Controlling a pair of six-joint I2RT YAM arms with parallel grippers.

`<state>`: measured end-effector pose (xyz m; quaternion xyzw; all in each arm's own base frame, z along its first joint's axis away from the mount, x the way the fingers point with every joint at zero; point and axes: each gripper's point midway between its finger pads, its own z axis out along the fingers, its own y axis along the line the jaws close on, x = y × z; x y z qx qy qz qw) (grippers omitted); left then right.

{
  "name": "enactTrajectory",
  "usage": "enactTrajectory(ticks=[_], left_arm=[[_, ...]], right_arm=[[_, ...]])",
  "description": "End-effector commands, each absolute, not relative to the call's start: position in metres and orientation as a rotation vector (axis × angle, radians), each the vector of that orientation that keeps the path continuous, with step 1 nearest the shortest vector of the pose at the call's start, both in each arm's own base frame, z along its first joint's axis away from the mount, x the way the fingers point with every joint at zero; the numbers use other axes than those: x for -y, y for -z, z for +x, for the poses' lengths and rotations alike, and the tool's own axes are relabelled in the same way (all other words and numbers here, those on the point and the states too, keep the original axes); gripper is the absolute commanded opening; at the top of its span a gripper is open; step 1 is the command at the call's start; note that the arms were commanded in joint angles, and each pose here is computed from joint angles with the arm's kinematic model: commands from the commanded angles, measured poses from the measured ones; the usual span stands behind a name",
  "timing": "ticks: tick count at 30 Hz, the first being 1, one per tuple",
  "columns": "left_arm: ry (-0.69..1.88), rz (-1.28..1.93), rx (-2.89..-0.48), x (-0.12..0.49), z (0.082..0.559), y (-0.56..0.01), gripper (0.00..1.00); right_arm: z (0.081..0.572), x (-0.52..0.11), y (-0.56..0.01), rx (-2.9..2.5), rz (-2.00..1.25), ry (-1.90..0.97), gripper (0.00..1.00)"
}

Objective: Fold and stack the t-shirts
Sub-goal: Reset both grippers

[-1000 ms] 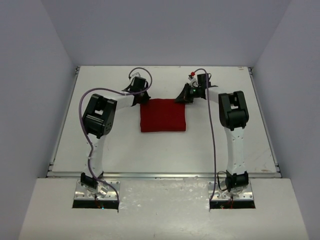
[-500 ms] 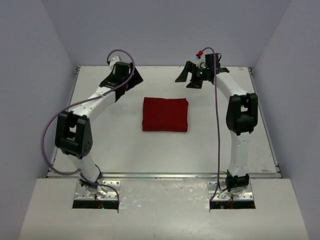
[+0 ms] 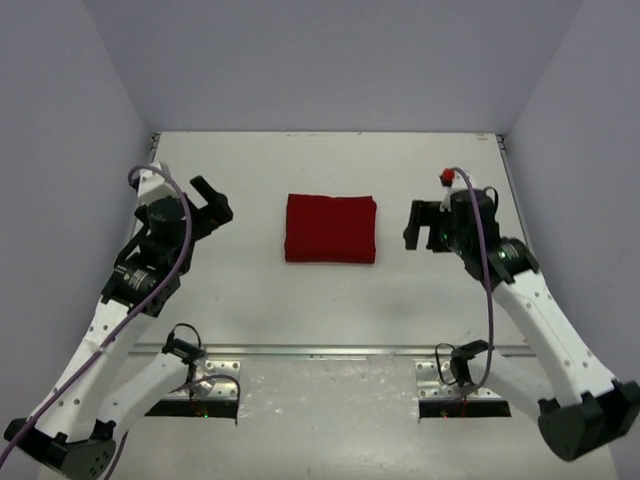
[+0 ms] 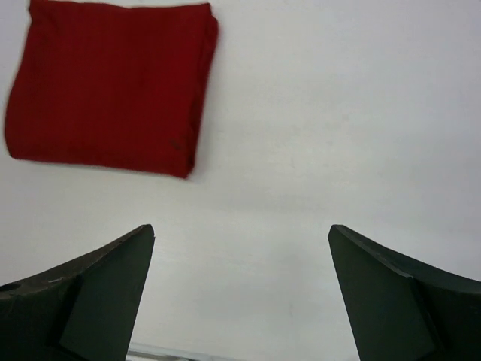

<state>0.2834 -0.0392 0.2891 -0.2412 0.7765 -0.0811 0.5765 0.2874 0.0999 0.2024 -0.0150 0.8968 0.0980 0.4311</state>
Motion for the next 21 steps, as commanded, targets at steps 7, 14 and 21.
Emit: enactTrajectory(ticks=[7,14,21], left_arm=[[0.003,-0.470,-1.772,0.002,0.247,-0.256,1.00],[-0.030,-0.525,-1.734,-0.011,0.236,-0.259,1.00],[-0.018,-0.523,-1.731,-0.010,0.236,-0.258,1.00]], right_arm=[[0.203,-0.057,-0.209,-1.984,-0.120,-0.199,0.99],[0.205,-0.061,-0.196,-2.070,-0.125,-0.201,0.99],[0.209,-0.055,-0.196,-2.084,-0.090,-0.161,0.99]])
